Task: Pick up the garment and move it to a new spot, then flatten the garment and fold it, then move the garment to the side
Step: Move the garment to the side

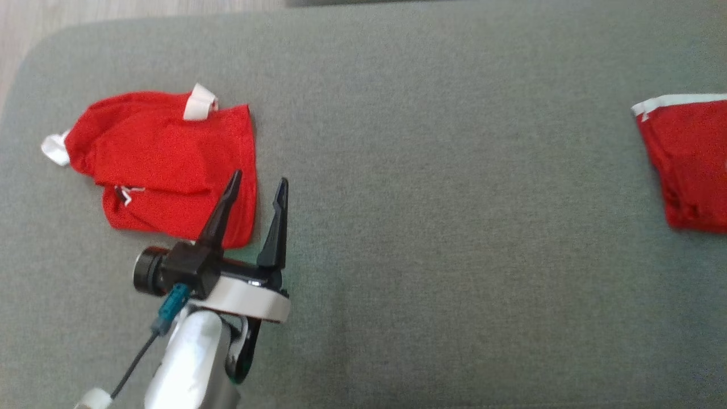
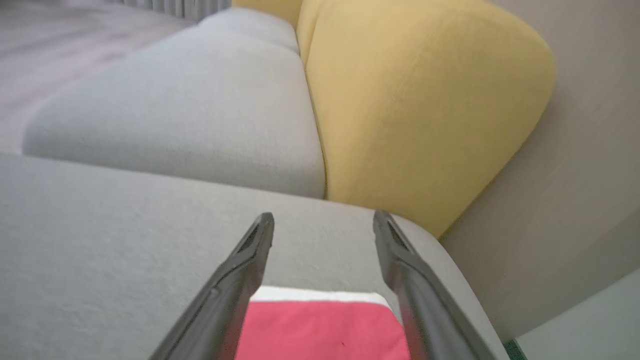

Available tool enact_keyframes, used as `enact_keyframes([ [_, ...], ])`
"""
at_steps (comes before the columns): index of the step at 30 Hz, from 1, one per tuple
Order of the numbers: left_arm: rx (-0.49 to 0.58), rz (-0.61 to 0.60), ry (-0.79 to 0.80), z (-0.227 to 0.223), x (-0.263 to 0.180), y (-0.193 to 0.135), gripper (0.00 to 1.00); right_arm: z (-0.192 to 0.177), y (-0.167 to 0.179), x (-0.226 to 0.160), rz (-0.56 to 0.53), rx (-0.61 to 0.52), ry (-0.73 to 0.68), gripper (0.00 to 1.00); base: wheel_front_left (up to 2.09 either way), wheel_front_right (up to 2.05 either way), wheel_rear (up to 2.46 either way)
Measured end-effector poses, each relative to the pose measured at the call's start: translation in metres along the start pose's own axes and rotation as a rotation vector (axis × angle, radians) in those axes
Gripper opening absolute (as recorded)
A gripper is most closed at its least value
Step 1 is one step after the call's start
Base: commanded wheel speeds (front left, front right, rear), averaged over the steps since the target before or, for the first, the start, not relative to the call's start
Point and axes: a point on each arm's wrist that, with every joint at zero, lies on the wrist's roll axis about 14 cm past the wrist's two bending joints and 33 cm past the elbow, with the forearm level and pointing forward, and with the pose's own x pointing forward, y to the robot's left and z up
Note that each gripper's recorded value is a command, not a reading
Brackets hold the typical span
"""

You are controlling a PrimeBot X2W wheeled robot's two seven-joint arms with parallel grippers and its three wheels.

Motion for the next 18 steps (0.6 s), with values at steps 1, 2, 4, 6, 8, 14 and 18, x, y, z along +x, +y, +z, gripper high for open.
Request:
enact_keyframes([
  [1, 0.001, -0.001, -0.003, 0.001, -0.003, -0.002, 1.00, 0.014, 0.006, -0.002, 0.009, 0.021, -0.051, 1.00, 0.00, 0.00, 0.00],
  [2, 0.001, -0.002, -0.005, 0.003, -0.006, -0.003, 1.00, 0.028, 0.012, -0.005, 0.018, 0.042, -0.105, 1.00, 0.00, 0.00, 0.00],
  [4, 0.002, -0.003, -0.011, 0.005, -0.012, -0.006, 1.00, 0.056, 0.025, -0.012, 0.037, 0.094, -0.205, 1.00, 0.00, 0.00, 0.00],
  [6, 0.004, -0.002, -0.018, 0.009, -0.017, -0.007, 1.00, 0.078, 0.039, -0.023, 0.057, 0.152, -0.288, 1.00, 0.00, 0.00, 0.00],
  [8, 0.006, 0.008, -0.030, 0.013, -0.023, -0.006, 1.00, 0.091, 0.053, -0.037, 0.074, 0.231, -0.349, 1.00, 0.00, 0.00, 0.00],
  [14, -0.003, 0.032, -0.031, 0.013, -0.046, -0.008, 1.00, 0.063, 0.101, -0.085, 0.133, 0.382, -0.357, 1.00, 0.00, 0.00, 0.00],
  [18, -0.014, 0.047, -0.017, 0.008, -0.057, -0.007, 1.00, 0.023, 0.122, -0.111, 0.140, 0.442, -0.289, 1.00, 0.00, 0.00, 0.00],
])
